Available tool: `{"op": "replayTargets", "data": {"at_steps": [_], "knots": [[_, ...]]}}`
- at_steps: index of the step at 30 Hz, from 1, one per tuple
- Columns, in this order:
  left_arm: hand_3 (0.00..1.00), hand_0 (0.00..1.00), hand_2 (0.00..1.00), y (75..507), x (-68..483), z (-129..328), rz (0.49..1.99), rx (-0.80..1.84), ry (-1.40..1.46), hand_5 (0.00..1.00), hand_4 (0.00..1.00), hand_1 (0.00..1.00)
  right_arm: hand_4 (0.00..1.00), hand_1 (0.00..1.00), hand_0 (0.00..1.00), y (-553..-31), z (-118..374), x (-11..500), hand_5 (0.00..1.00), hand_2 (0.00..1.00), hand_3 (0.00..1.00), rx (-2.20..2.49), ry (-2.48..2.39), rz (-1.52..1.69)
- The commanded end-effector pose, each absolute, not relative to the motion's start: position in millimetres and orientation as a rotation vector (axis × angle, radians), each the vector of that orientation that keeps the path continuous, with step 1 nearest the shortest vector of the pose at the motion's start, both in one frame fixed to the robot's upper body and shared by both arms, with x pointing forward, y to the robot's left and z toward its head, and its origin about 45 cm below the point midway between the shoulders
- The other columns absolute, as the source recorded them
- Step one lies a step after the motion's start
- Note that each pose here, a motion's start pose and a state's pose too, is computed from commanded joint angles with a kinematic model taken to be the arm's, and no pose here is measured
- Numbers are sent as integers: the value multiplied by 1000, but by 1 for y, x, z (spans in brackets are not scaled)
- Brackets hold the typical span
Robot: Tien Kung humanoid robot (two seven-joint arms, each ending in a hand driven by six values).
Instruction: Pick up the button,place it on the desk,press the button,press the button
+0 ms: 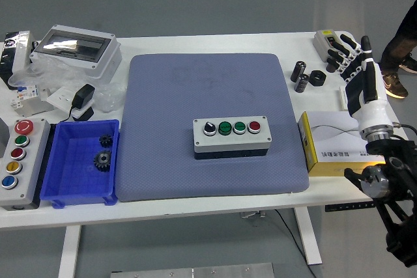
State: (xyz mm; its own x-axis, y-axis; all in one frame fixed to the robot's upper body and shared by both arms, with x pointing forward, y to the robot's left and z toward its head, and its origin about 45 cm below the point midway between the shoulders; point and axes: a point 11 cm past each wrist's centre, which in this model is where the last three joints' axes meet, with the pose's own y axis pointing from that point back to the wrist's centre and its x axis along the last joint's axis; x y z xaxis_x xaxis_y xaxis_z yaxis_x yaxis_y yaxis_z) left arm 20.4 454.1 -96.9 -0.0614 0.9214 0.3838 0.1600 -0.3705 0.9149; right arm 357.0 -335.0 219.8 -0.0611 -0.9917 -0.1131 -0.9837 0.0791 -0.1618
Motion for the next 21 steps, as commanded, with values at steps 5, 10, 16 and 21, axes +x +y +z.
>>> {"op": "replayTargets", "data": {"at_steps": [5, 10, 16, 21], "knots": [[593, 666, 560, 452, 22, -97, 1500, 1552, 1184, 208, 612, 629, 905, 785, 816, -340, 224, 356, 950, 783, 797, -1980, 2162, -70], [593, 667, 561, 451, 23, -98, 1501, 1550, 1189, 209, 613, 629, 903, 784, 813, -340, 225, 356, 958, 783, 795, -1977, 2163, -73], [594, 668, 562, 450, 24, -98, 1502, 1545, 1188, 209, 614, 630, 903, 784, 812, -339, 224, 355, 944, 783, 796, -1990, 2163, -71], [595, 667, 562, 448, 24, -99, 1500, 1543, 1191, 209, 614, 629, 908, 780, 812, -338, 223, 355, 936, 781, 795, -1996, 2166, -70]]}}
